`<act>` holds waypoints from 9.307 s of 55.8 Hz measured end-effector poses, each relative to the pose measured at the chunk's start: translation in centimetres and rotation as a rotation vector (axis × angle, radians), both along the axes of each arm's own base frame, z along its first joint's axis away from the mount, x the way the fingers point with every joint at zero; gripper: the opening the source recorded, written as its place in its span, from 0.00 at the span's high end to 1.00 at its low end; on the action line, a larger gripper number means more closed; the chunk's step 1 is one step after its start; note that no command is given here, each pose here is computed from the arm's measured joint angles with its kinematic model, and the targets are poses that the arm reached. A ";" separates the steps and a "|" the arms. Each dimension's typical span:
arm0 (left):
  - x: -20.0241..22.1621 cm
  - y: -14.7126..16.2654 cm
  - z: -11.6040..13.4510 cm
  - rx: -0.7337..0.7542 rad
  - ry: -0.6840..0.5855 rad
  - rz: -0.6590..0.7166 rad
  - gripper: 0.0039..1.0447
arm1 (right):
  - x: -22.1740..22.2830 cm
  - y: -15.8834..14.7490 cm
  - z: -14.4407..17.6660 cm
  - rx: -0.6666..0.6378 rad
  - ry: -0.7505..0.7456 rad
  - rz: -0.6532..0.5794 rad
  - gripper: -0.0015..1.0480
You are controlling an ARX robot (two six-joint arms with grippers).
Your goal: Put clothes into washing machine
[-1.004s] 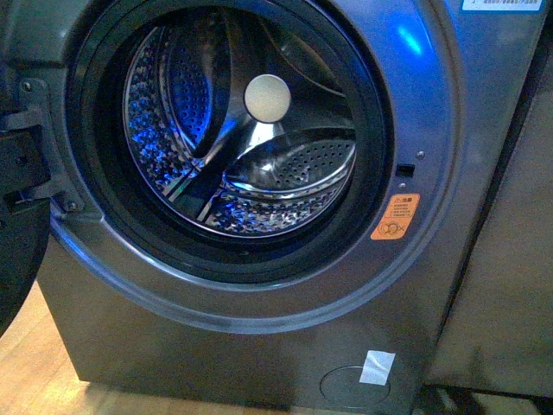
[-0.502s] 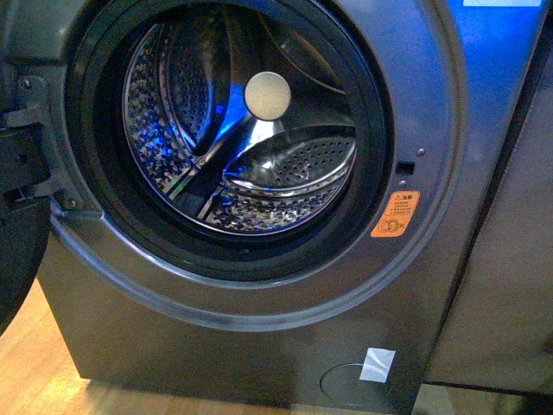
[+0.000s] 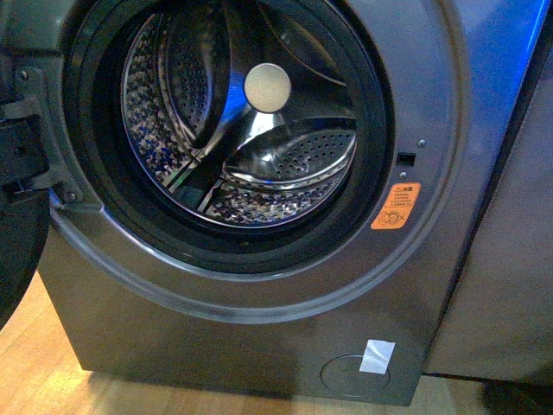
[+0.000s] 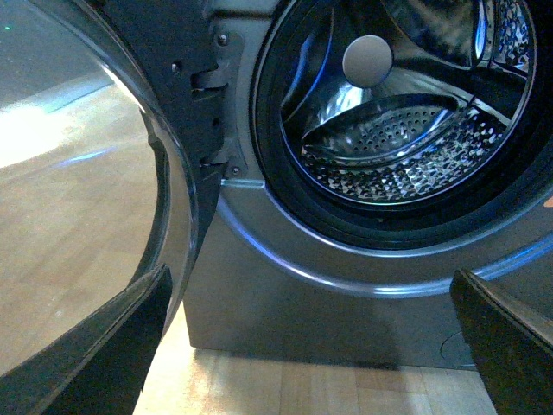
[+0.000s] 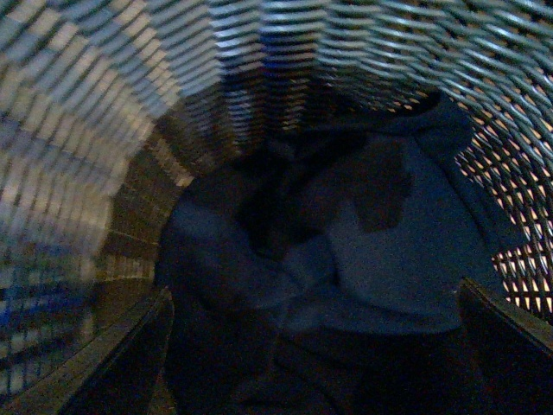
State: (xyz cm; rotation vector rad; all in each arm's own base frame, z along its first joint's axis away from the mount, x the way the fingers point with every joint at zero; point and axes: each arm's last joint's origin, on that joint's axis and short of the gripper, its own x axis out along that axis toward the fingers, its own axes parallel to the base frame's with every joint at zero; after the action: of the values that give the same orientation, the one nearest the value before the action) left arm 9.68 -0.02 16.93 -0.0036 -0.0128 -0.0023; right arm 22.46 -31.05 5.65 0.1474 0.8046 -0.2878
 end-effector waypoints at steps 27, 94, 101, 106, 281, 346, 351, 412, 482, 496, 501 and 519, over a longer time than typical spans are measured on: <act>0.0 0.0 0.0 0.000 0.000 0.000 0.06 | 0.4 -4.5 -10.2 0.094 0.148 -0.060 0.07; 0.0 0.0 0.0 0.000 0.000 0.000 0.06 | 2.4 -5.0 -23.4 0.245 0.210 -0.173 0.07; 0.0 0.0 0.0 0.000 0.000 0.000 0.06 | 2.3 -4.8 -23.6 0.250 0.213 -0.176 0.07; 0.0 0.0 0.0 0.000 0.000 0.000 0.06 | 2.3 -4.8 -23.7 0.249 0.214 -0.177 0.07; 0.0 0.0 0.0 0.000 0.000 0.000 0.06 | 0.5 39.4 47.7 -0.102 -1.219 0.943 0.96; 13.1 -1.7 15.9 -0.022 -0.276 -0.723 0.06 | 0.5 39.3 47.7 -0.103 -1.218 0.942 0.96; 14.8 -2.6 16.7 -0.032 -0.272 -0.790 0.06 | 0.5 39.3 47.7 -0.104 -1.218 0.942 0.96; 18.8 -21.5 18.2 -0.060 -0.204 -1.170 0.06 | 0.5 39.3 47.7 -0.104 -1.218 0.939 0.96; 22.3 -18.7 16.0 -0.098 -0.308 -0.512 0.92 | 0.2 39.2 47.8 -0.110 -1.226 0.936 0.15; 22.9 -15.3 13.5 -0.084 -0.252 -0.483 0.92 | 0.2 39.2 47.8 -0.110 -1.226 0.936 0.07; 23.3 -13.9 12.5 -0.080 -0.226 -0.480 0.92 | 0.2 39.3 47.8 -0.105 -1.215 0.908 0.07; 24.8 -7.5 10.5 -0.062 -0.201 -0.396 0.92 | -6.5 35.4 40.5 -0.059 -1.029 0.490 0.07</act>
State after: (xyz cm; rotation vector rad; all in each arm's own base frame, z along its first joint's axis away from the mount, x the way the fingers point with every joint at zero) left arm 34.46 -7.55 27.41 -0.0678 -0.2133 -0.3988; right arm 16.01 4.31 46.18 0.0249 -0.2035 0.2351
